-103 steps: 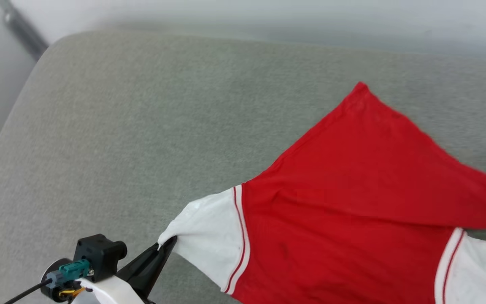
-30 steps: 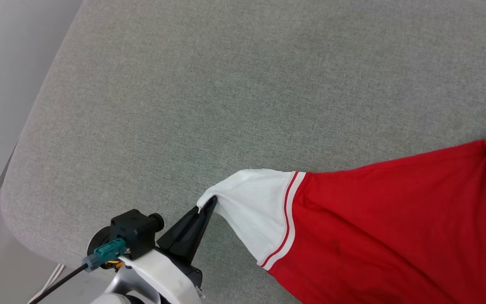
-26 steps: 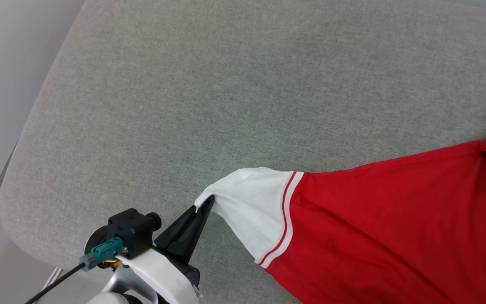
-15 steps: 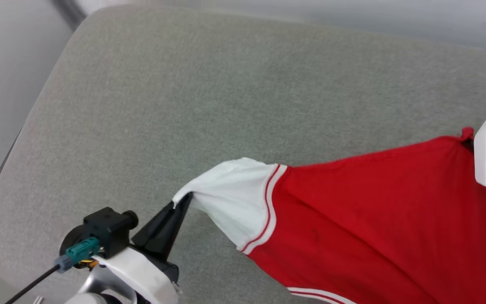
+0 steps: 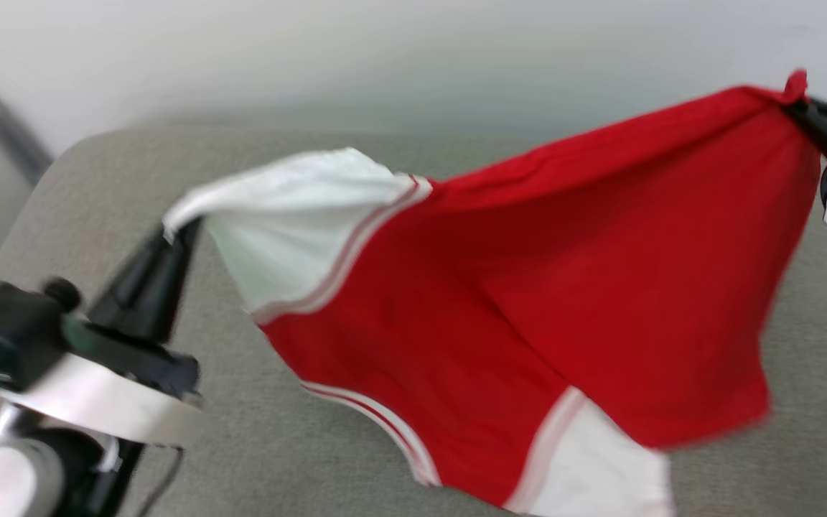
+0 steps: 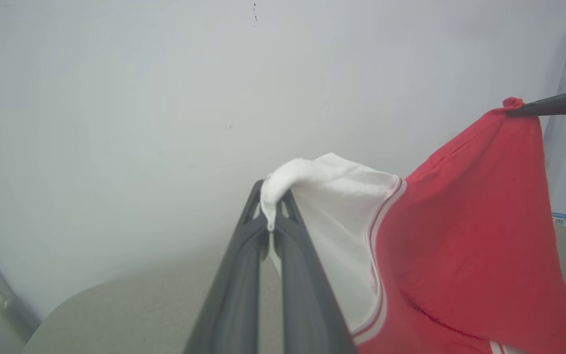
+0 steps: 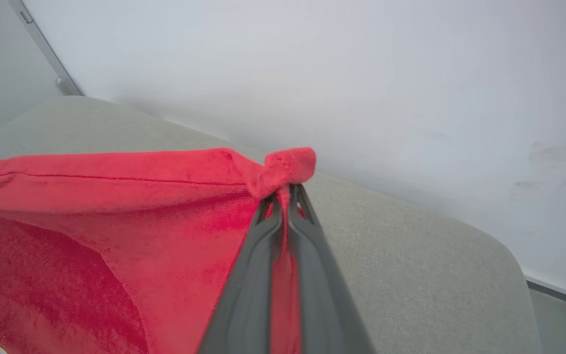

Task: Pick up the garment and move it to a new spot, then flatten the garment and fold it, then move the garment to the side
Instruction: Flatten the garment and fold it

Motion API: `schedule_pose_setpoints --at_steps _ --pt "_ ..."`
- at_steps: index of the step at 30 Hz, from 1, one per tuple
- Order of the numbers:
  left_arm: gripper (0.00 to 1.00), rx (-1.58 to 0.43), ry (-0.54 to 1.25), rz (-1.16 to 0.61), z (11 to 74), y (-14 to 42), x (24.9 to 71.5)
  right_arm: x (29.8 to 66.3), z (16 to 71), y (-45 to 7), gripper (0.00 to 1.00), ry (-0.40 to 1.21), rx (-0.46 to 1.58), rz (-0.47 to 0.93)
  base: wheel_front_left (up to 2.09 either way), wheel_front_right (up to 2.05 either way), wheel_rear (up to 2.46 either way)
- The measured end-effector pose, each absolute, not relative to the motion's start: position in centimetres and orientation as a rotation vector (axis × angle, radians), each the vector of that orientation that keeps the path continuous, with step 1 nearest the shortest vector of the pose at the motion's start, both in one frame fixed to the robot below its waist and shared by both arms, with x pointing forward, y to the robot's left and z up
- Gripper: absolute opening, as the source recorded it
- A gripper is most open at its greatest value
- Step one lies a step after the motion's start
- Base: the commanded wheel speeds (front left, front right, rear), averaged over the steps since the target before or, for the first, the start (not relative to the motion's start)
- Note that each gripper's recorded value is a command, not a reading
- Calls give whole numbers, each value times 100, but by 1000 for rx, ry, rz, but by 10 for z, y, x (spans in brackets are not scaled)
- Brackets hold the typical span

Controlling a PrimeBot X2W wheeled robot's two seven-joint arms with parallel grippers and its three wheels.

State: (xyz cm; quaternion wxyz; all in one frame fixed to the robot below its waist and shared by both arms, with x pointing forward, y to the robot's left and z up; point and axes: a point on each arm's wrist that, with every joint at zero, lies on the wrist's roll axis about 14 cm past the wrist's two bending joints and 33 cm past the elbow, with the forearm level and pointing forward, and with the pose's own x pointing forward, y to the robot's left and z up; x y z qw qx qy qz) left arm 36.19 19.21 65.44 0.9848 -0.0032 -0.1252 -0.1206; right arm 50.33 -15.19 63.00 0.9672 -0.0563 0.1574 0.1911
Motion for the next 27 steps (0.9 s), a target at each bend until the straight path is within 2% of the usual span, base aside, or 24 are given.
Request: schedule_pose_setpoints --at_steps 5,13,21,27 --pt "0 34 -467 -277 727 185 363 478 691 -158 0 127 -118 376 0 0 0" --pt "0 71 -744 -252 821 189 358 441 748 -167 0 -62 -131 360 0 0 0" --pt "0 127 -843 -264 862 184 366 433 769 -165 0 -168 -141 356 0 0 0" --pt "0 159 -843 -240 873 189 395 447 782 -166 0 -229 -124 339 0 0 0"
